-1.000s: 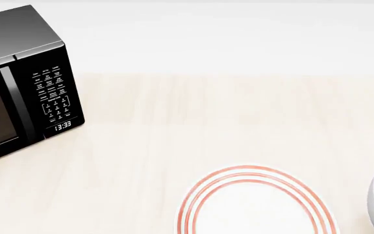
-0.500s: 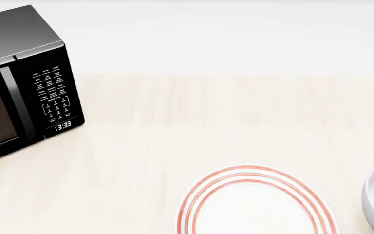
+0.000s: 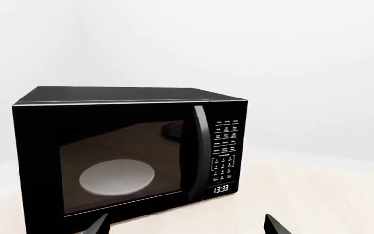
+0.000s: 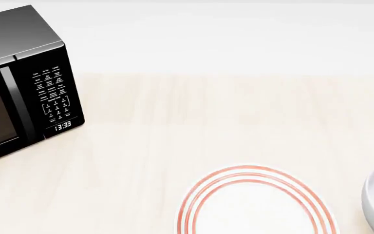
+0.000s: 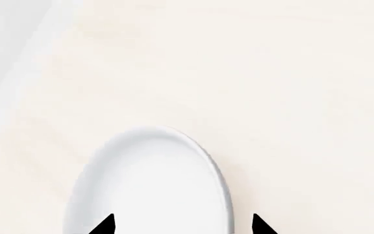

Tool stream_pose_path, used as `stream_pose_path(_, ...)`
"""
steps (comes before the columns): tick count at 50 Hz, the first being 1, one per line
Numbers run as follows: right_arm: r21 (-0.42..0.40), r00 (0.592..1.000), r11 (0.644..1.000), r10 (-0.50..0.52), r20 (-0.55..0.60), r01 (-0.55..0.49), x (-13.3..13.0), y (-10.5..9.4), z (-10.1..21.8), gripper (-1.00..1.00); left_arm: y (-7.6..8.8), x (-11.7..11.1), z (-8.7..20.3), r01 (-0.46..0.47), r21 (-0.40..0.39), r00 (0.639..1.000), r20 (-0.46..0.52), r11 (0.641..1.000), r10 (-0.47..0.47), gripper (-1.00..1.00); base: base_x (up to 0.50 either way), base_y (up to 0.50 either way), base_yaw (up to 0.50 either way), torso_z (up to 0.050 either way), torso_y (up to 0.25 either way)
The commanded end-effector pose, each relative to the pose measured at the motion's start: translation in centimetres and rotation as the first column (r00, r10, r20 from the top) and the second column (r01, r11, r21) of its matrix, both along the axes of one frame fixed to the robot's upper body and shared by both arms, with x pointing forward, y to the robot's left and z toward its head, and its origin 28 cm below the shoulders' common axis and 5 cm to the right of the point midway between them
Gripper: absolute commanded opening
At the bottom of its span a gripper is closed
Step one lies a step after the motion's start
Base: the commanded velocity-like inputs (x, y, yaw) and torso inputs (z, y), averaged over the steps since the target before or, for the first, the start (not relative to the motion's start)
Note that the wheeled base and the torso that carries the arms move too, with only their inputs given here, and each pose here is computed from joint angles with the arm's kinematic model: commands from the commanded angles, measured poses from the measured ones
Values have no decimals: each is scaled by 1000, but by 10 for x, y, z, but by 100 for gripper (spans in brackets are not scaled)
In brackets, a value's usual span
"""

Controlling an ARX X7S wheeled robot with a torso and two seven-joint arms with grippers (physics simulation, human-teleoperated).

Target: Put the white bowl to the right of the plate.

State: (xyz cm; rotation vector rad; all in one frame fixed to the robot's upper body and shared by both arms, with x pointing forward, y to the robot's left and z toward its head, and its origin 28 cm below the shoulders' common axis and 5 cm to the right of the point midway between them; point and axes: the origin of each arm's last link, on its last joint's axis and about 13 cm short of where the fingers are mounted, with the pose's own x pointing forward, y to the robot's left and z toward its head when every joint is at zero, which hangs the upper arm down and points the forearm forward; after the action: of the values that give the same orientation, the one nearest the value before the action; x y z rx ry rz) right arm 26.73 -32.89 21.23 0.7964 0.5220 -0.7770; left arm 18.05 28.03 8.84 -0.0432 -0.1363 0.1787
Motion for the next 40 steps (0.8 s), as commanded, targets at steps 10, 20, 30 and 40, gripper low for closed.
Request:
stream_pose_path(10,-443,964,897,106,244,14,-55,65,53,100,-4,-6,3,24,6,1000,18,1000,-24,100,0,0,0,0,0)
stream_pose_path(20,-598,937,800,235,258,-36,-66,104,47,100,-8,-15,6,50,19,998,45,999,-51,100,0,0,0,0,0)
stream_pose_path(30,-657,887,742,386,252,-136,-73,144,30,100,-14,-23,8,78,33,995,66,996,-80,100,0,0,0,0,0)
stream_pose_path(40,-740,839,665,456,296,-101,-89,184,-4,100,-17,-30,11,91,38,992,82,995,-94,100,0,0,0,0,0)
